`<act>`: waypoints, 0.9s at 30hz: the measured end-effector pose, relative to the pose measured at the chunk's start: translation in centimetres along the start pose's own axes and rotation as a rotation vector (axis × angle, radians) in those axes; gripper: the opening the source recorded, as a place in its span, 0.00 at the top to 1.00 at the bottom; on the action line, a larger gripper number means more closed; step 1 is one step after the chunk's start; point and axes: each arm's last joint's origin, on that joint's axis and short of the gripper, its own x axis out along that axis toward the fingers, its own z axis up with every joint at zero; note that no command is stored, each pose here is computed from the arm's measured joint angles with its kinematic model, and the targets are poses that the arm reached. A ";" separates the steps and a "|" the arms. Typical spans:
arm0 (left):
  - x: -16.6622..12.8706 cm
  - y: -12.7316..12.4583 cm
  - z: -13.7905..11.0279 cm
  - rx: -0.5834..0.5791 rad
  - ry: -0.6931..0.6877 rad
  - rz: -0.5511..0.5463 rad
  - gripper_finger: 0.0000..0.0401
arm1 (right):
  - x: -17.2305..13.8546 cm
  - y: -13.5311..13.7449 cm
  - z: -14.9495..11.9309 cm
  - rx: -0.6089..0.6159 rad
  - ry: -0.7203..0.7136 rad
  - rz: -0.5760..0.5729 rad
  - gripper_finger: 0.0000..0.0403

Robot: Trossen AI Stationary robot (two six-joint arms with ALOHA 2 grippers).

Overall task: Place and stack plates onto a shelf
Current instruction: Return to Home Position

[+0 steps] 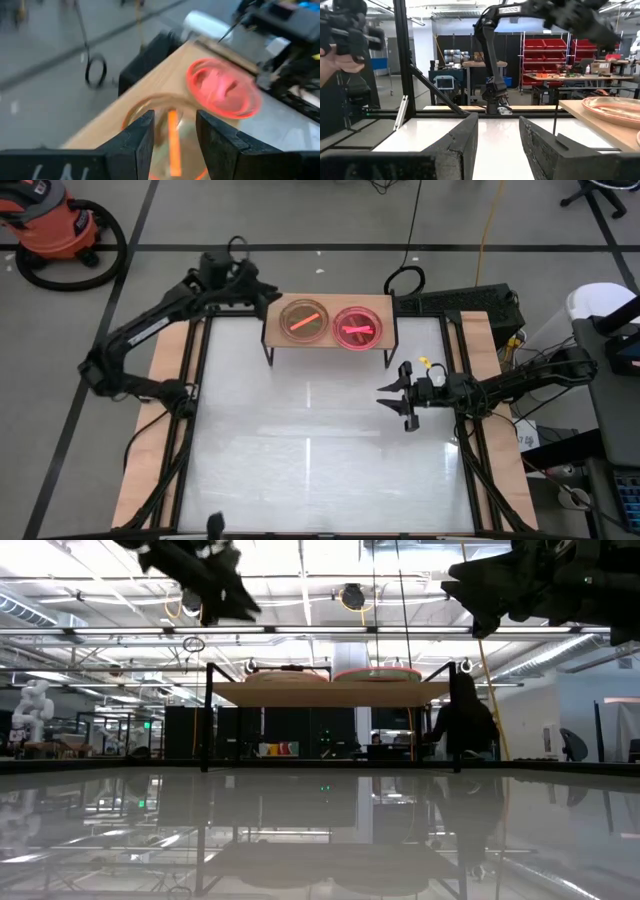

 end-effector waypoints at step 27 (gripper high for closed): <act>-11.5 -8.6 -9.9 0.373 -0.445 -0.272 0.78 | -4.4 -1.1 1.2 -0.138 0.149 -0.124 0.80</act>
